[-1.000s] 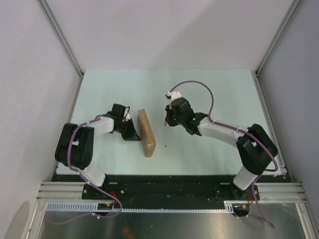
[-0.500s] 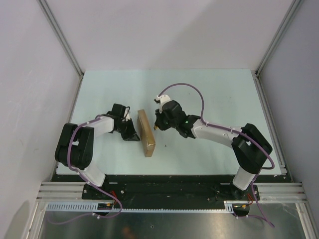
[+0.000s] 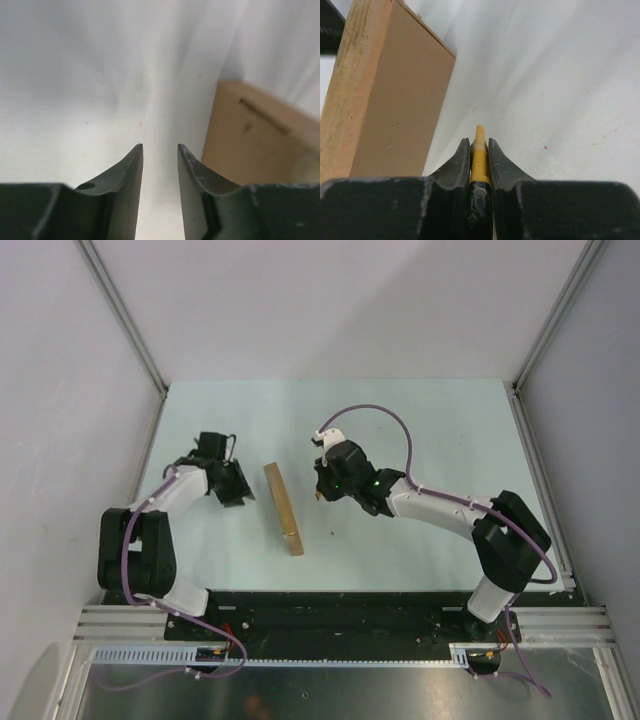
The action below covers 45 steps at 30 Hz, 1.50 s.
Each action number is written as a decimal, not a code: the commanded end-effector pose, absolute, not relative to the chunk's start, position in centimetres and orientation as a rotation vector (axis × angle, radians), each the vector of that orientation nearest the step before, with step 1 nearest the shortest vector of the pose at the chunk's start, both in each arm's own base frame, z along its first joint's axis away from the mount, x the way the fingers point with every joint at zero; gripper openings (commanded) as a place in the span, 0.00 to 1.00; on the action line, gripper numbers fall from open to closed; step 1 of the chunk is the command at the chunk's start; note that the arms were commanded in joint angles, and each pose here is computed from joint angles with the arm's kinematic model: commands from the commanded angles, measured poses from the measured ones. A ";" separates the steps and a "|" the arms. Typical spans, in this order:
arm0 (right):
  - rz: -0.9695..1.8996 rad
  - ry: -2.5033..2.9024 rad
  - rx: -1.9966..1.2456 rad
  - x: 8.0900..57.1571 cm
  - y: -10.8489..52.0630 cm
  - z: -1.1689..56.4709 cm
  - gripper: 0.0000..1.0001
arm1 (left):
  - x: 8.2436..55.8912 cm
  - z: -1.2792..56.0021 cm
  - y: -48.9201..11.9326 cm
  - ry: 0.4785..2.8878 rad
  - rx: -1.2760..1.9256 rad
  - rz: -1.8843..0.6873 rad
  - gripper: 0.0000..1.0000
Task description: Unpack the express box
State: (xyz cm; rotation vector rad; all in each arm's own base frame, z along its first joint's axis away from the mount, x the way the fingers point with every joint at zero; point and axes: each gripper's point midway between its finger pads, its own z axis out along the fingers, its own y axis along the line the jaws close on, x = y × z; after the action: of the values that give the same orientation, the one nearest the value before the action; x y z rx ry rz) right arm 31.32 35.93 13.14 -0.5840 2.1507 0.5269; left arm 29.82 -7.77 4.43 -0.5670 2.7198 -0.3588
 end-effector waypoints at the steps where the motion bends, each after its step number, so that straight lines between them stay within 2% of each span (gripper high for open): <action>1: 0.519 2.047 -0.532 31.2 34.8 19.7 0.00 | 35.1 10.8 -4.9 2.505 -0.562 -0.306 0.41; 4: 0.504 2.015 -0.529 30.2 33.7 22.0 0.00 | 38.1 13.1 -5.6 2.462 -0.507 -0.364 0.50; 10: 0.539 1.931 -0.594 26.8 33.5 26.0 0.00 | 42.8 17.3 -8.2 2.390 -0.345 -0.537 0.57; 13: 0.555 1.900 -0.620 25.1 33.4 27.4 0.00 | 44.3 19.5 -8.8 2.333 -0.264 -0.536 0.59; 17: 0.652 1.827 -0.802 21.0 35.6 28.3 0.00 | 45.0 21.2 -11.0 2.300 -0.110 -0.607 0.64; 22: 0.630 1.771 -1.003 18.3 38.7 26.1 0.00 | 44.9 20.2 -14.9 2.328 0.045 -0.688 0.69; 29: 0.586 1.706 -1.136 17.0 42.7 23.4 0.00 | 44.2 18.3 -19.8 2.330 0.348 -0.760 0.68; 35: 0.478 1.698 -1.199 17.0 44.2 20.8 0.00 | 41.2 17.9 -23.5 2.298 0.568 -0.880 0.67; 45: 0.309 1.729 -1.154 19.0 43.6 18.8 0.00 | 39.7 13.6 -23.6 2.414 0.560 -0.847 0.63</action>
State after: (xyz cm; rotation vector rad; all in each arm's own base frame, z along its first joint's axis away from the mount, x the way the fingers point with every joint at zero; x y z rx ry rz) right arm 16.44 44.86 18.62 -1.2241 1.7119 0.4562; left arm 39.94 -23.83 14.77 0.5039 2.4151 -0.8778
